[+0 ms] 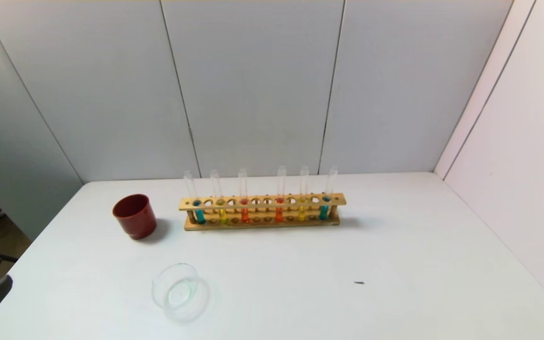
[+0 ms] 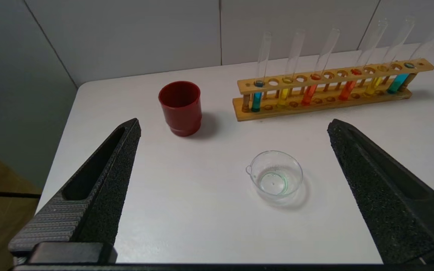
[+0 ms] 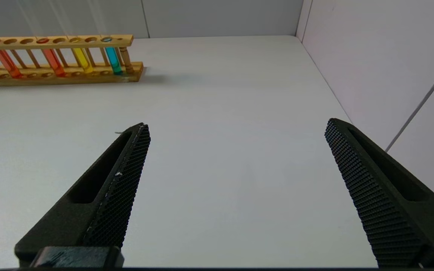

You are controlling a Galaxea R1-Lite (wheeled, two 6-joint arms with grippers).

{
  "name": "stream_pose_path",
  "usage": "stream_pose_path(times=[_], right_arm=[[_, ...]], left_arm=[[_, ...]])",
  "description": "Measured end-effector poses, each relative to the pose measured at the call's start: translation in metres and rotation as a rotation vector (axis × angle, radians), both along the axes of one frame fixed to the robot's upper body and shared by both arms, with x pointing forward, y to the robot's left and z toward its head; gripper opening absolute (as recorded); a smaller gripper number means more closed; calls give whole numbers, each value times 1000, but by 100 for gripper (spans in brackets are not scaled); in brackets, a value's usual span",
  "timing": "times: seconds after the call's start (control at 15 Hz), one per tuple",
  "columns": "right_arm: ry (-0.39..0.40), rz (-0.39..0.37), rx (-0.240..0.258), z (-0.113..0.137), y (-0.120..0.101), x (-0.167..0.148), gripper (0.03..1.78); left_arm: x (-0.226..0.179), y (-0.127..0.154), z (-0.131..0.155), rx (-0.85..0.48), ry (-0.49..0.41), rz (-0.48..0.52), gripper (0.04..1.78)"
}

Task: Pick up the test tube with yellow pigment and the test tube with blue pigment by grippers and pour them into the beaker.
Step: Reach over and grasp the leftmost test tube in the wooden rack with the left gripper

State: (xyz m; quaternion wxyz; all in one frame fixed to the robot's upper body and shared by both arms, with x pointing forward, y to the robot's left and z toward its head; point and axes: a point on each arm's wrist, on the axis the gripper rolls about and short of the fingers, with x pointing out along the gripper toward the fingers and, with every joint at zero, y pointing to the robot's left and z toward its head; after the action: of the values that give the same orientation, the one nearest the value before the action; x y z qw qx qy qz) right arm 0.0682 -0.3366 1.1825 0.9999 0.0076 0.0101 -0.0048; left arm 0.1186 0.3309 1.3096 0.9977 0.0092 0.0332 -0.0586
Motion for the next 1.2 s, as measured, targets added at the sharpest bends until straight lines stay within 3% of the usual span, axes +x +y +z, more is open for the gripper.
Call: stream_pose_path(times=[0.4, 0.67, 1.2], right_arm=[[0, 0, 0, 0, 0, 0, 170], [-1, 0, 0, 0, 0, 0, 170], [0, 0, 0, 0, 0, 0, 170]], left_arm=[[84, -8, 18, -6, 22, -76, 175], [126, -27, 12, -3, 94, -149, 175], [217, -68, -35, 5, 114, -57, 175]])
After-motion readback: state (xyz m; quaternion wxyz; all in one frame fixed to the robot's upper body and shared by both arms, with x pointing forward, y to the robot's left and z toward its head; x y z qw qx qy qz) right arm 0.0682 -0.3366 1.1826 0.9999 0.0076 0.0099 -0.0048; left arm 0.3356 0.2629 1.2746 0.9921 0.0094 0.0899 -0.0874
